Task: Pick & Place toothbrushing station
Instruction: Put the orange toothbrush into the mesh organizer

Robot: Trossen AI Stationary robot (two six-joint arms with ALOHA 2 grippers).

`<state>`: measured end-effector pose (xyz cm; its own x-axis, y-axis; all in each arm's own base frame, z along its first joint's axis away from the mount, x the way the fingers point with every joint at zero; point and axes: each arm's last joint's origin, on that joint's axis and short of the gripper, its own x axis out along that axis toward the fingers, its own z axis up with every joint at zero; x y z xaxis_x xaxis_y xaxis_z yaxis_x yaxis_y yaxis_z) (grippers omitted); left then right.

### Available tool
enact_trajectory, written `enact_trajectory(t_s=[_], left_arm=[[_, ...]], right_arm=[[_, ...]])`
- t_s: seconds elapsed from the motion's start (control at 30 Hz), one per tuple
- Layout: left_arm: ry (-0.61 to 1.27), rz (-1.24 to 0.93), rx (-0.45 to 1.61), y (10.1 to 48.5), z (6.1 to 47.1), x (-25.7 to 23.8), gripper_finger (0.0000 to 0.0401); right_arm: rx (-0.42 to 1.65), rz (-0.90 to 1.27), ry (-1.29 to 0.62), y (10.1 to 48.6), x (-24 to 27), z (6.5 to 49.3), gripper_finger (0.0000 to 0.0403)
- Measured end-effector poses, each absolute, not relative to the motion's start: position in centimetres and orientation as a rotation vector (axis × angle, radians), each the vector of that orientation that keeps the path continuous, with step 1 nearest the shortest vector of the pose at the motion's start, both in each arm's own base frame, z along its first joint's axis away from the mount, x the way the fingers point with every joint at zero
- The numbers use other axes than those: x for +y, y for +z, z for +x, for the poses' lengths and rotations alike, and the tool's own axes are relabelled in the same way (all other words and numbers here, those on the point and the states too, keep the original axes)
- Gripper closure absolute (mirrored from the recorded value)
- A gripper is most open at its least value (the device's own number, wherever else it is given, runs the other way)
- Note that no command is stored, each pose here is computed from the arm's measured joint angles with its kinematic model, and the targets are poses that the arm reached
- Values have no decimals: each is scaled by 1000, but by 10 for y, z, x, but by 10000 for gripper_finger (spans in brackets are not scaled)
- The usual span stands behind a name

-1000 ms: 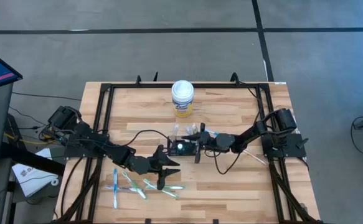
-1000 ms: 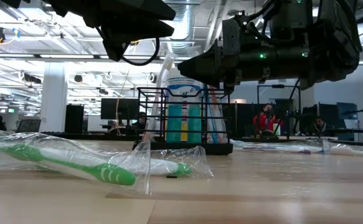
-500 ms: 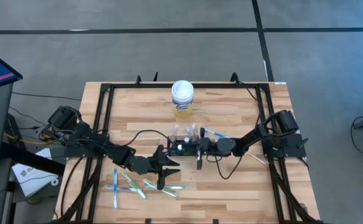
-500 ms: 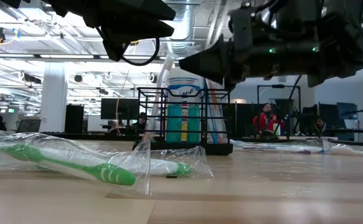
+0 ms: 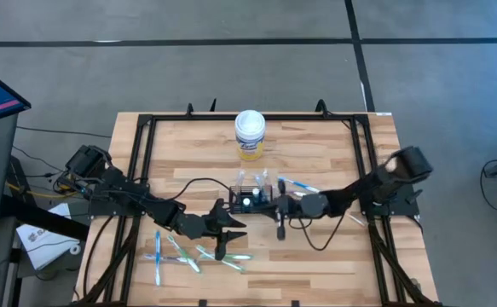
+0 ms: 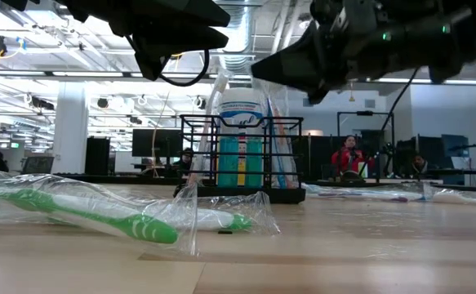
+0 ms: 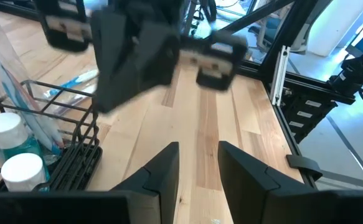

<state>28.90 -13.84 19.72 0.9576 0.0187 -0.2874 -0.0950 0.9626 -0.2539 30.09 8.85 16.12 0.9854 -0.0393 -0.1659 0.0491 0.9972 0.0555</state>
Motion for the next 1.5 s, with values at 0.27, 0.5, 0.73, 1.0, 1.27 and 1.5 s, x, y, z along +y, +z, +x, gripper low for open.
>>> enact_trajectory(t_s=[0.27, 0.5, 0.73, 1.0, 1.27, 1.5], left_arm=[[58, -269, 287, 197, 289, -139, 295], [58, -269, 287, 197, 289, -139, 295], [59, -270, 287, 197, 289, -138, 295], [59, -270, 287, 197, 289, -138, 295], [58, -270, 287, 197, 289, -138, 295], [58, -270, 287, 197, 289, -138, 295]], right_arm=[[341, 104, -72, 197, 82, 267, 402], [483, 160, -151, 212, 70, 237, 402], [699, 239, -314, 202, 52, 213, 401], [902, 338, -410, 190, 37, 199, 398], [1136, 458, -414, 181, 31, 183, 397], [1252, 499, -448, 177, 32, 173, 369]])
